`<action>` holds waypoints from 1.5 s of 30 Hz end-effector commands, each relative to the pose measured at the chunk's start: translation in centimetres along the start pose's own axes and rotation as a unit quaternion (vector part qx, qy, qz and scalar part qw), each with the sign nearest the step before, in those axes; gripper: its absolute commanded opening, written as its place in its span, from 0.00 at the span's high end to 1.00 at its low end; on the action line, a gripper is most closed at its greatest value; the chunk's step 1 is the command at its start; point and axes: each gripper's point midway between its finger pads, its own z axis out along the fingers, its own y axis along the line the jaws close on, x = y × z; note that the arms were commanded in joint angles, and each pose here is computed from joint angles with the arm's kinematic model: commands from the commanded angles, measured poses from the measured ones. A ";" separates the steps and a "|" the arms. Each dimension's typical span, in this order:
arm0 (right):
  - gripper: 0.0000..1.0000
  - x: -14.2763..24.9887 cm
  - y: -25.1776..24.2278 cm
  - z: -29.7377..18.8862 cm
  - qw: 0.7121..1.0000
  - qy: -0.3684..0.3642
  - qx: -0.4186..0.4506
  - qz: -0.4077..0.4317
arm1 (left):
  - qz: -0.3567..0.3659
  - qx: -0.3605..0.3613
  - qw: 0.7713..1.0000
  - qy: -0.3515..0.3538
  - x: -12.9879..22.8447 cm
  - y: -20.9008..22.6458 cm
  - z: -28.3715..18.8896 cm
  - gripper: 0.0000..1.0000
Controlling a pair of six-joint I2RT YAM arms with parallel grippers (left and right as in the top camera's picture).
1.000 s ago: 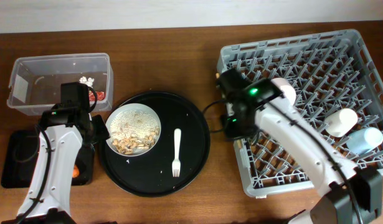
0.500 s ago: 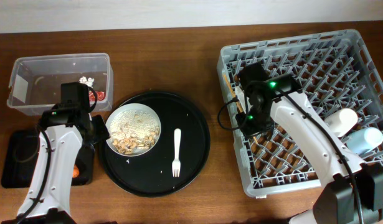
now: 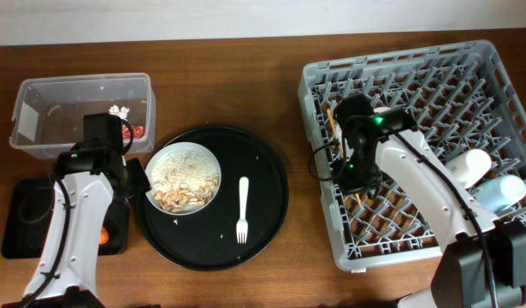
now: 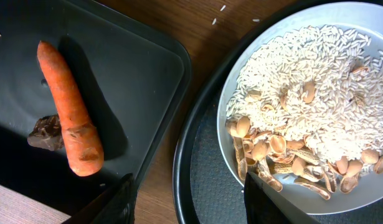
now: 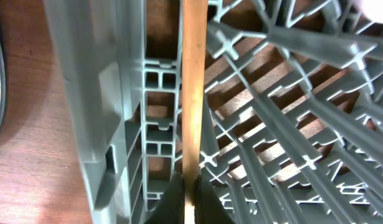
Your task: Sort waste into correct bins and load items into the dishwasher rack
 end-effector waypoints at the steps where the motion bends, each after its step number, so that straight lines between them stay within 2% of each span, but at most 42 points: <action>1: 0.96 0.3 -0.2 0.0 1.000 0.000 0.000 -0.003 | -0.007 0.001 1.000 0.002 0.2 0.1 0.0 0.45; 4: 0.95 0.4 0.0 0.0 1.000 0.000 -0.006 -0.003 | -0.007 0.001 1.000 0.002 0.2 0.1 0.0 0.45; 6: 0.74 0.4 0.0 0.0 1.000 0.000 -0.005 -0.003 | -0.007 0.001 1.000 0.002 0.2 0.1 0.0 0.45; 10: 0.65 0.4 0.0 0.0 1.000 0.000 -0.006 -0.003 | -0.007 0.001 1.000 0.002 0.2 0.1 0.0 0.45; 17: 0.64 -0.4 1.1 -1.8 0.999 -0.024 -0.039 -0.001 | -0.007 0.001 1.000 0.001 0.2 0.1 0.0 0.45; 21: 0.65 -1.9 4.6 -5.4 0.989 -0.079 -0.123 -0.020 | -0.007 0.001 1.000 0.001 0.2 0.1 0.0 0.45; 26: 0.64 -1.8 9.7 -5.6 0.985 -0.079 -0.150 -0.041 | -0.007 0.001 1.000 0.001 0.2 0.1 0.0 0.44; 32: 0.57 -1.0 18.5 -1.4 0.986 -0.037 -0.156 -0.045 | -0.007 0.001 1.000 0.001 0.2 0.1 0.0 0.45; 37: 0.53 -0.3 22.8 3.2 0.989 0.000 -0.144 -0.034 | -0.007 0.001 1.000 0.002 0.2 0.1 0.0 0.45; 45: 0.52 1.4 25.7 9.4 0.996 0.030 -0.088 -0.003 | -0.007 0.001 1.000 0.002 0.2 0.1 0.0 0.45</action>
